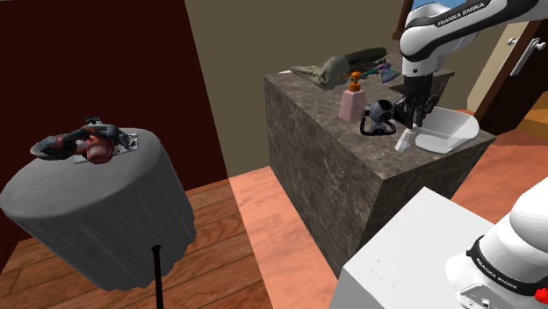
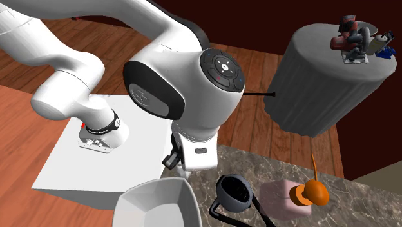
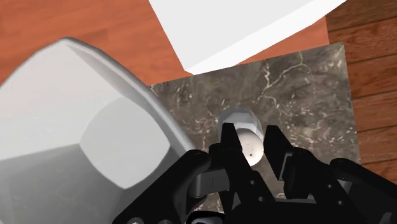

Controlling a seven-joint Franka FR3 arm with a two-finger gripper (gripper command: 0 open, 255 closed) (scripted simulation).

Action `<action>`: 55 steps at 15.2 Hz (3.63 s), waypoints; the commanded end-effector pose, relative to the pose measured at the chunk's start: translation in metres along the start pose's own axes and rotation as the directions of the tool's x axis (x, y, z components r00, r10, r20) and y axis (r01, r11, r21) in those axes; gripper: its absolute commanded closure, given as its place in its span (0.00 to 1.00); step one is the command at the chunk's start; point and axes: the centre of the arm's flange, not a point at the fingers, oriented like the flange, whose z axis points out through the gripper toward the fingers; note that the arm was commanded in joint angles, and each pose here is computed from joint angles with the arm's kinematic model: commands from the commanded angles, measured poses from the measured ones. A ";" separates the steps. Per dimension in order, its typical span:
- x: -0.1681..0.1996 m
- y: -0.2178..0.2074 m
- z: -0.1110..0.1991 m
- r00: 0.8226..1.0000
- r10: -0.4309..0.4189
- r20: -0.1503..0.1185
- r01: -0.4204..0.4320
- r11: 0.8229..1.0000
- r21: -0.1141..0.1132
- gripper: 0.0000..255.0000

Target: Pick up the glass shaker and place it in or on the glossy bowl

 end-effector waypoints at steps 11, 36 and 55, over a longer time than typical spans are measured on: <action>-0.017 0.008 -0.061 1.000 0.000 0.001 0.000 1.000 0.000 1.00; -0.001 0.155 -0.159 1.000 0.000 0.001 0.000 1.000 0.000 1.00; 0.027 0.166 -0.078 1.000 0.000 0.001 0.000 1.000 0.000 1.00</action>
